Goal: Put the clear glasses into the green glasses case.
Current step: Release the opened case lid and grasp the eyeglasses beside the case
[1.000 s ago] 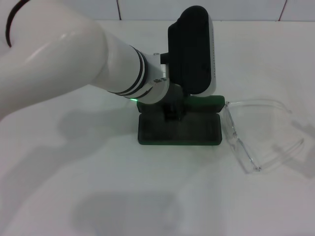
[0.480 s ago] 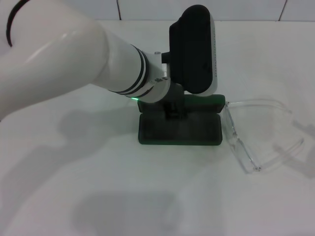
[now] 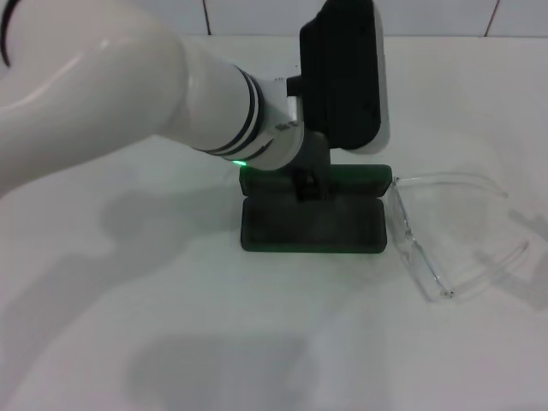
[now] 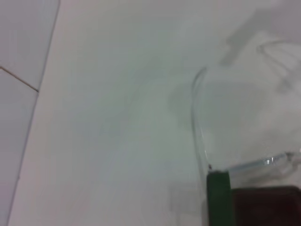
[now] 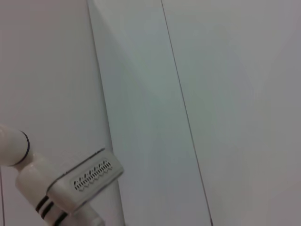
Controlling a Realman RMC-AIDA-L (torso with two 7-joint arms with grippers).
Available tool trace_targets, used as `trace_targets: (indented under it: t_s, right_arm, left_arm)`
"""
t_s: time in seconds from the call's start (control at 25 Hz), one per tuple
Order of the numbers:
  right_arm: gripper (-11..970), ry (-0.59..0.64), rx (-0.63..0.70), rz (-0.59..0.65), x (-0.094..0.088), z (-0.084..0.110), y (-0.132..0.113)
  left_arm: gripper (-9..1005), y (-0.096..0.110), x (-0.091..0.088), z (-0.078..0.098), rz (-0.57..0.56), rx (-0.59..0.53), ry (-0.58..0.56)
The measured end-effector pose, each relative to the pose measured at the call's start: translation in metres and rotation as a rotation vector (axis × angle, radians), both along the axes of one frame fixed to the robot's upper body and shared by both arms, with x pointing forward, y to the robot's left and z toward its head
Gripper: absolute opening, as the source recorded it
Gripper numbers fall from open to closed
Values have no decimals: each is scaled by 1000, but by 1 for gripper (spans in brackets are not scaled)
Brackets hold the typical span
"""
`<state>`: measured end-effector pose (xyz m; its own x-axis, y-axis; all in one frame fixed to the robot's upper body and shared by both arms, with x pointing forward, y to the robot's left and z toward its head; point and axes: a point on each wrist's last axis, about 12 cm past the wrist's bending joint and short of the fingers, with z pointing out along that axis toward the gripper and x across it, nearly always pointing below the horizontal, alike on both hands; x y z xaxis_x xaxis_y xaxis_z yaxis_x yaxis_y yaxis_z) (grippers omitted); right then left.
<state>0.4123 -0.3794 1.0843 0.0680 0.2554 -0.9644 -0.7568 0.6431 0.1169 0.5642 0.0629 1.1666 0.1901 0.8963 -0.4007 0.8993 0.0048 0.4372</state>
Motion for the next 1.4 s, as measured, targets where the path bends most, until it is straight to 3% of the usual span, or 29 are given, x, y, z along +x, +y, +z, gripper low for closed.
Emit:
trace_targets:
  t_s: [0.16,0.36,0.48,0.64,0.8,0.92,1.0,1.12,1.2,1.24,1.4]
  right_arm:
    - [827,0,-3,-1,3,0,0]
    - [819,29,6,-2,10,1,1]
    - [815,87,-2,6,24,4,-1]
    - [809,151,-44,48,39,11,-2]
    - [803,149,-99,77,53,26,0]
    - [798,234,-136,102,66,40,0]
    - [742,321,-176,126,75,48,2]
    - [657,451,-249,156,92,60,13]
    - [654,588,-333,165,109,74,33]
    - [652,588,-333,165,109,74,33]
    - [645,808,-518,98,132,93,66]
  left_arm:
    - [480,0,-9,15,-7,-54,-18]
    - [480,7,-35,44,-27,-158,-60]
    - [479,18,-47,61,-18,-263,-52]
    - [476,42,-51,84,-22,-467,63]
    - [473,88,-48,97,-15,-711,165]
    - [470,130,-46,96,-10,-907,218]
    - [469,160,-45,91,-4,-1052,263]
    - [432,191,-48,79,-5,-1158,305]
    - [396,202,-50,66,2,-1179,331]
    - [378,202,-50,66,2,-1179,331]
    - [306,209,-52,50,12,-1186,331]
